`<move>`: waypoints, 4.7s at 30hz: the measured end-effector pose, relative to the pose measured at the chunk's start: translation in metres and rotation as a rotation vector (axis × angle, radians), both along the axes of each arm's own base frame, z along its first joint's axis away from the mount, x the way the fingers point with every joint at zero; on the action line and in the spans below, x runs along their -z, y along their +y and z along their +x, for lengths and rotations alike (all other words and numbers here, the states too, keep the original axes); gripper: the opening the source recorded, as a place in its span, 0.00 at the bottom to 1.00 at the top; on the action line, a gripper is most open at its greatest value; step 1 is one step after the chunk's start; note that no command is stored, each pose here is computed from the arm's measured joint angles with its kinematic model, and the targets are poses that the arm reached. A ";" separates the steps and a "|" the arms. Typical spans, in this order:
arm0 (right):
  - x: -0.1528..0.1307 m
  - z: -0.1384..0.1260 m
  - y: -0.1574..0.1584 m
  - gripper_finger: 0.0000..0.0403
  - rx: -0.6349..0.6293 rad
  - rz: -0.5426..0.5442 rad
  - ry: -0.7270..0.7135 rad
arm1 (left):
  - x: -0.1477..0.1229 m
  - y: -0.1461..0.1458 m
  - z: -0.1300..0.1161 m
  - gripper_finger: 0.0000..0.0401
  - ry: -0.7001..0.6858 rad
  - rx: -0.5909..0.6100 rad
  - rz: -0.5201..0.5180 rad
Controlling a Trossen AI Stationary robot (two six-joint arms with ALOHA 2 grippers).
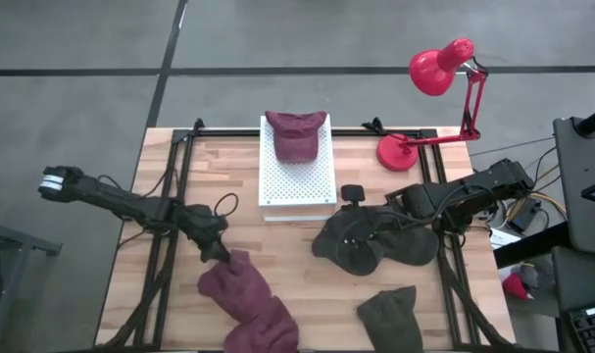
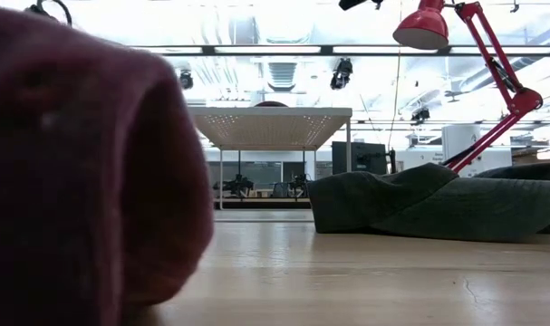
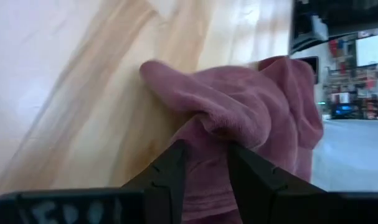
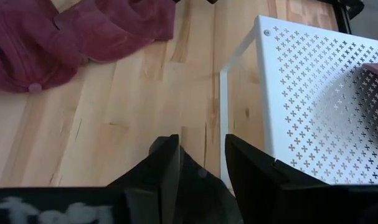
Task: Pick & Place hat
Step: Stack the top red cap on the red cap on the shelf
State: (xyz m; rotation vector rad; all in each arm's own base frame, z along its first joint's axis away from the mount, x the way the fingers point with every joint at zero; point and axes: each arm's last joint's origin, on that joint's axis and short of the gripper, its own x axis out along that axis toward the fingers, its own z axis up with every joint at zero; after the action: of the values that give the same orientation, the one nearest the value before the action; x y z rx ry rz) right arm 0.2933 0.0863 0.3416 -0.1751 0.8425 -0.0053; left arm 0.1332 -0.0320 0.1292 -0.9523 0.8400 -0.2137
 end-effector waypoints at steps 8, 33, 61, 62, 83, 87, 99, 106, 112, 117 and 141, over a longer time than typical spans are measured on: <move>0.000 0.000 0.000 0.26 0.000 0.000 0.000 | -0.007 -0.001 0.004 0.25 -0.079 0.022 0.008; 0.000 0.000 0.000 0.12 0.009 0.007 -0.001 | -0.056 -0.001 0.021 0.00 -0.300 0.027 0.166; 0.000 0.000 0.003 0.25 0.001 0.074 0.008 | -0.049 -0.002 -0.006 0.20 0.390 -0.031 0.168; 0.000 0.000 0.003 0.26 0.001 0.074 0.008 | -0.047 -0.002 -0.005 0.23 0.378 -0.032 0.166; 0.000 0.000 0.003 0.23 -0.005 0.069 0.009 | -0.014 -0.009 -0.001 0.44 0.564 -0.019 0.016; 0.000 0.000 0.003 0.23 -0.006 0.068 0.009 | -0.014 -0.014 0.006 0.44 0.522 0.015 -0.011; 0.001 0.000 0.003 0.27 -0.007 0.065 0.012 | 0.000 -0.026 0.013 0.44 0.605 0.022 0.000; 0.002 0.000 0.003 0.26 -0.014 0.058 0.016 | 0.019 -0.025 0.017 0.44 0.727 -0.069 0.081; 0.004 0.000 0.003 0.23 -0.021 0.049 0.022 | 0.028 -0.026 0.020 0.32 0.760 -0.092 0.138; 0.007 -0.001 0.003 0.21 -0.026 0.041 0.033 | 0.026 -0.027 0.021 0.07 0.729 -0.094 0.140; 0.019 -0.002 0.002 0.18 -0.024 0.017 0.066 | -0.068 -0.017 0.043 0.00 0.433 -0.338 0.459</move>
State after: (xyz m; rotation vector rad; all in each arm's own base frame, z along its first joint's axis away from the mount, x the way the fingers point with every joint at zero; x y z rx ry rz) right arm 0.2915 0.0882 0.3224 -0.1701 0.9061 0.0302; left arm 0.1757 -0.0487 0.1973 -0.6951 1.0474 0.4768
